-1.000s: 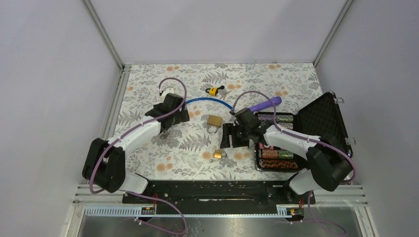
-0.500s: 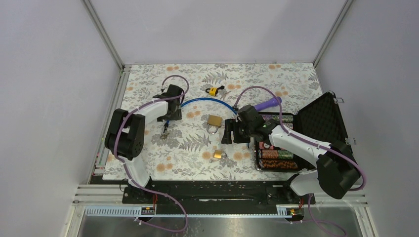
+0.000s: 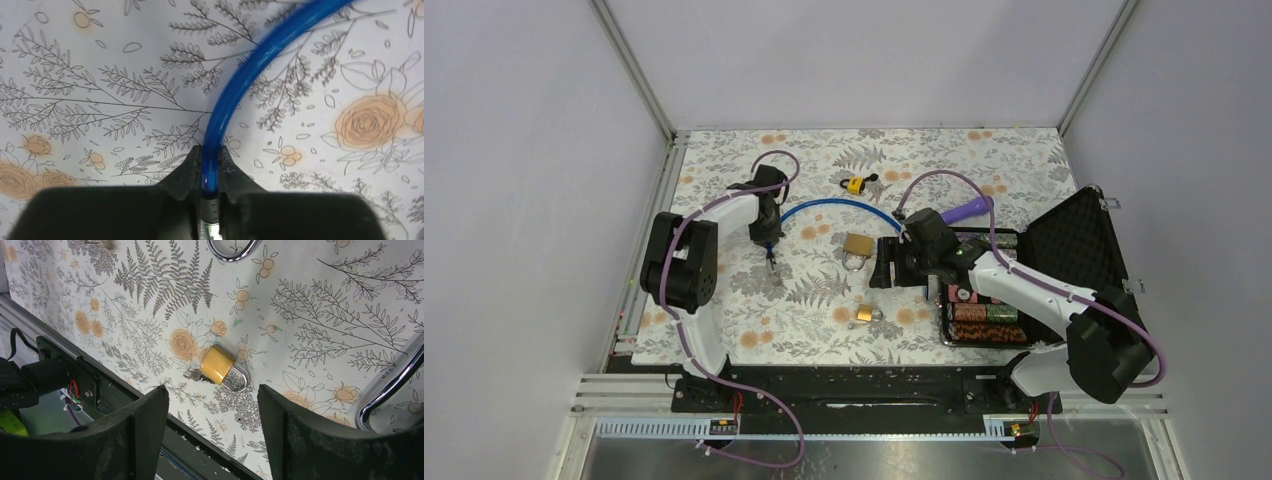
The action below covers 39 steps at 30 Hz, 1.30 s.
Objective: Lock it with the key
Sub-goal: Pick up the lock from the center of the board.
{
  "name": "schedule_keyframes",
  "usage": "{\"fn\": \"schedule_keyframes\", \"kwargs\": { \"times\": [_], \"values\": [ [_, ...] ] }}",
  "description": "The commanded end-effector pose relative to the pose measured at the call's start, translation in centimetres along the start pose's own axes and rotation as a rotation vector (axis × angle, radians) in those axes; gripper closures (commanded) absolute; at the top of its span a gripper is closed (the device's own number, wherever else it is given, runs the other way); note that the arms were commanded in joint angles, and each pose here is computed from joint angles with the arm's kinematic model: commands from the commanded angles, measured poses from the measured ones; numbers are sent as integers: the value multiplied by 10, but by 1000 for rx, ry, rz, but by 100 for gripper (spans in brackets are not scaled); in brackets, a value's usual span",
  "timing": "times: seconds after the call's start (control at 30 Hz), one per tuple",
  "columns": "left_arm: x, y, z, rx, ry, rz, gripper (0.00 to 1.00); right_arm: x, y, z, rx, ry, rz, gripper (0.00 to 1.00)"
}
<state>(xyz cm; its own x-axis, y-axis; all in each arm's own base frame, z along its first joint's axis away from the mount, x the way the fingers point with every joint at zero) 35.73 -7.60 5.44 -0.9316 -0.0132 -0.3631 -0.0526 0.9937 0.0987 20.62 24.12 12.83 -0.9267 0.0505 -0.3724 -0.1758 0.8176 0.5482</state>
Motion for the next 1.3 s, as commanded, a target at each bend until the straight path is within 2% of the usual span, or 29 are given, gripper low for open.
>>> {"fn": "schedule_keyframes", "kwargs": {
  "times": [0.0, 0.23, 0.53, 0.67, 0.8, 0.9, 1.07, 1.27],
  "values": [
    [8, -4, -2, 26, 53, 17, 100, -12, 18, -13, -52, -34, -6, 28],
    [-8, -6, -44, -24, -70, 109, 100, -21, 22, -14, -53, -54, -47, 28],
    [-18, -27, -128, -99, -287, 269, 100, -61, 38, -38, -19, -217, -139, 28],
    [-14, -31, -158, -123, -386, 297, 100, -81, 33, -52, 13, -408, -144, 28],
    [-9, -37, -191, -79, -478, 306, 100, -101, 33, -67, -64, -696, -168, 27],
    [-4, -40, -210, -29, -527, 305, 100, -113, 39, -75, -111, -815, -229, 26],
    [4, -45, -233, 53, -578, 312, 100, -124, 42, -57, -75, -787, -348, 26],
    [10, -55, -248, 147, -599, 329, 100, -138, 54, -35, -113, -791, -446, 26]
  ]
}}
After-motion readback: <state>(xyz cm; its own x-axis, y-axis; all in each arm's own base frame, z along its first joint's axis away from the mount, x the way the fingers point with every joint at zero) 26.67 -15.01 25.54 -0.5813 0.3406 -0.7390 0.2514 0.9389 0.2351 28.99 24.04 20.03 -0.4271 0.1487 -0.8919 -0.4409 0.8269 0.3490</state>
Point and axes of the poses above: each gripper's point midway between its finger pads, its own z axis out along the fingers, its own y axis along the line the jaws close on, x = y × z, the point moved 4 cm from there along -z, back along the fingers, and after that the axes turned 7 degrees about z, right-handed, at the moved point
